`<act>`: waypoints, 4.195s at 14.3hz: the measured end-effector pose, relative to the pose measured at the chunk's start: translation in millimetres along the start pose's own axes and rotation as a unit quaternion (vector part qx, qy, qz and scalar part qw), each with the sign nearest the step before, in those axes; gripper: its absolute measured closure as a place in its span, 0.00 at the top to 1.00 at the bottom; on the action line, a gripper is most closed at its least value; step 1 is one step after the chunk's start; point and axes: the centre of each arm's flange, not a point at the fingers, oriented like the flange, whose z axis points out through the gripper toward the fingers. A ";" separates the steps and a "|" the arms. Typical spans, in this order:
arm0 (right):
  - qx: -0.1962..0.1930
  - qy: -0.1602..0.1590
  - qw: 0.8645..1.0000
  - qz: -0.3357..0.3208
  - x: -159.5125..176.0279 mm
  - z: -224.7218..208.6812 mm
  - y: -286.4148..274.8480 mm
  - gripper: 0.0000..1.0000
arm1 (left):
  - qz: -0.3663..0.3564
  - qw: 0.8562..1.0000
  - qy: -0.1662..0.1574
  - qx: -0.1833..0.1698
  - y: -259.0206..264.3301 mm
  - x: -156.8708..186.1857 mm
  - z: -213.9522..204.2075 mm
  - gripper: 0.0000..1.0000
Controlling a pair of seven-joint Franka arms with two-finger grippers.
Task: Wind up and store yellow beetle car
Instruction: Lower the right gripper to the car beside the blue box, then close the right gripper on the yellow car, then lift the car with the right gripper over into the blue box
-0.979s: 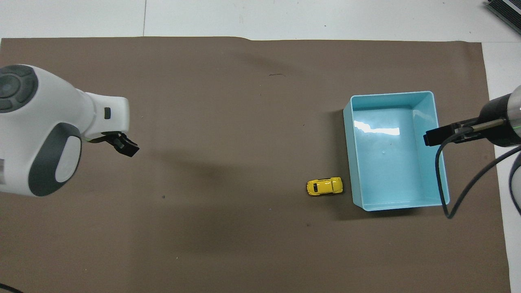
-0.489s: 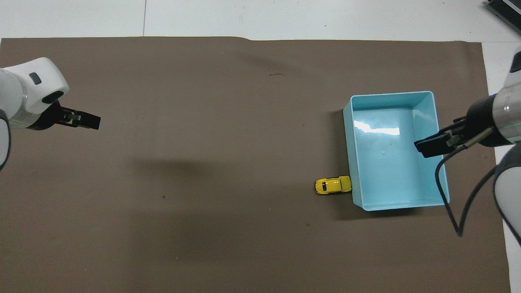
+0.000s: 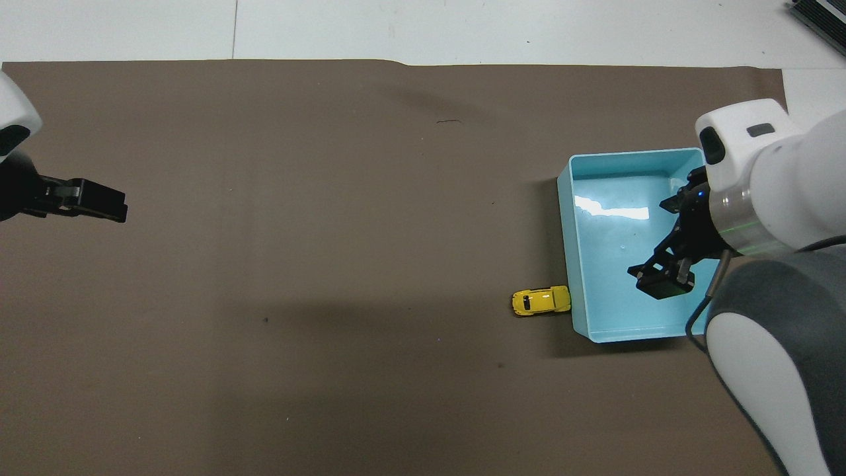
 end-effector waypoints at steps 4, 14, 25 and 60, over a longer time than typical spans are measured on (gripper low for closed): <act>0.009 -0.006 0.994 -0.105 0.0 29.3 1.2 1.00 | -0.022 1.000 -0.002 -0.012 -22.6 -0.7 1.5 1.00; 0.012 -0.013 0.968 -0.249 46.0 139.8 -38.8 1.00 | -0.023 0.999 -0.020 -0.015 -22.6 -8.8 8.3 1.00; -0.009 -0.009 0.964 -0.266 25.5 227.6 -60.4 1.00 | -0.023 0.999 -0.038 -0.017 -22.3 -19.4 10.1 1.00; -0.005 -0.025 0.955 -0.297 74.8 169.4 -39.5 0.44 | -0.023 0.999 -0.033 -0.017 -22.7 -21.9 5.1 1.00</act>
